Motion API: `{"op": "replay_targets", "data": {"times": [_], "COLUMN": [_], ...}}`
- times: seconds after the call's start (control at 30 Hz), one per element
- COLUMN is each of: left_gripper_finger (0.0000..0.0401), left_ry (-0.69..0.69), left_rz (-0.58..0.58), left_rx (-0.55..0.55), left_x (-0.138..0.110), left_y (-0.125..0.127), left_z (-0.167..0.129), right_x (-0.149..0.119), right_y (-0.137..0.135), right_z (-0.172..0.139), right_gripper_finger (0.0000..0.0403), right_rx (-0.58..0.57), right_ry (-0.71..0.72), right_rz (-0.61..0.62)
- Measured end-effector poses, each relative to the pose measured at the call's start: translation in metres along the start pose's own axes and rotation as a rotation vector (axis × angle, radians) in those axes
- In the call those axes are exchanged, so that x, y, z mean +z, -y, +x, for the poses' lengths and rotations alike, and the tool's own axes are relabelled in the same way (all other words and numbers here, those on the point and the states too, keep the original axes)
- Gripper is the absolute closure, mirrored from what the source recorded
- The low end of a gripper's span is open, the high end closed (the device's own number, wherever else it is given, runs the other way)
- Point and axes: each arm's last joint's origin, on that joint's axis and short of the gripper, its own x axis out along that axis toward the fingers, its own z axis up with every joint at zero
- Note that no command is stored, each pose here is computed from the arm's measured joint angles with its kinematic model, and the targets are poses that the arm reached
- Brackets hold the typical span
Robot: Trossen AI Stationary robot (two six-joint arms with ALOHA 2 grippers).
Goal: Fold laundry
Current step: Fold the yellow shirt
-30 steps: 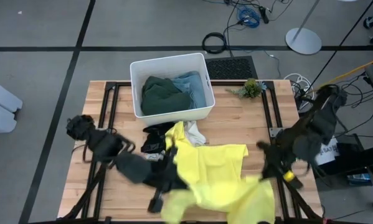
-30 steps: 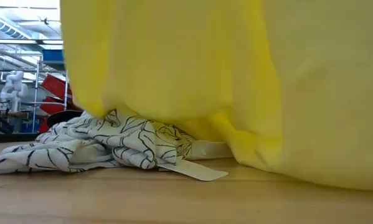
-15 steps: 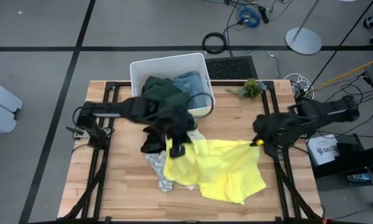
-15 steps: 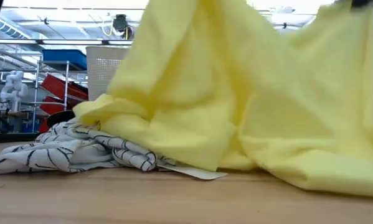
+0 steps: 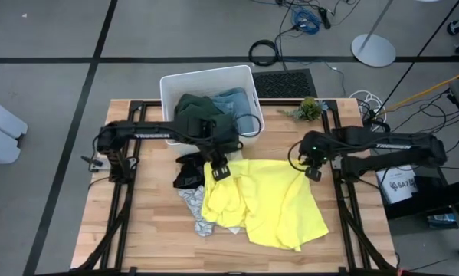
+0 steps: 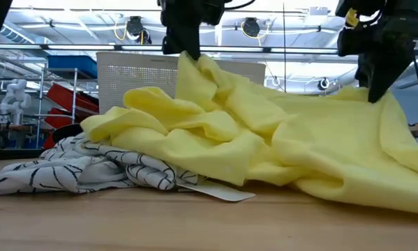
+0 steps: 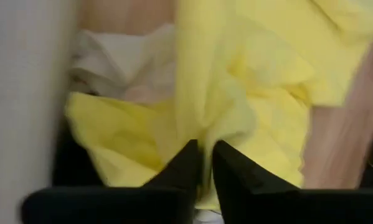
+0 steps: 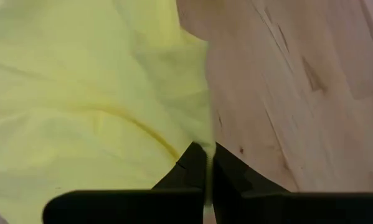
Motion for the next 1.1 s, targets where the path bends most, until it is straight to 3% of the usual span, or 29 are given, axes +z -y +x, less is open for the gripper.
{"op": "replay_targets", "data": {"times": [0.2, 0.37, 0.5, 0.63, 0.73, 0.83, 1.1], "left_gripper_finger": [0.0263, 0.0239, 0.0239, 0.0238, 0.0238, 0.0238, 0.0238], "left_ry": [-0.054, -0.031, 0.202, 0.584, 0.771, 0.836, 0.726], "left_rz": [0.041, 0.050, 0.178, 0.351, 0.473, 0.557, 0.711], "left_rx": [0.013, 0.072, 0.011, -0.083, -0.081, -0.098, -0.084], "left_x": [-0.005, -0.010, -0.007, 0.001, 0.006, 0.010, 0.014], "left_y": [0.009, 0.022, 0.069, 0.136, 0.177, 0.201, 0.205], "left_z": [-0.015, -0.031, -0.035, -0.025, 0.004, 0.053, 0.181], "right_x": [0.008, 0.014, 0.017, 0.020, 0.022, 0.023, 0.027], "right_y": [0.002, 0.004, 0.007, 0.011, 0.016, 0.022, 0.034], "right_z": [0.005, 0.009, 0.010, 0.010, 0.010, 0.009, 0.014], "right_gripper_finger": [0.0403, 0.0403, 0.0403, 0.0403, 0.0403, 0.0403, 0.0403], "right_rx": [0.000, 0.025, 0.080, 0.149, 0.164, 0.178, 0.221], "right_ry": [0.017, 0.027, 0.023, 0.033, 0.042, 0.045, 0.027], "right_rz": [-0.015, -0.021, -0.011, -0.005, 0.023, 0.068, 0.183]}}
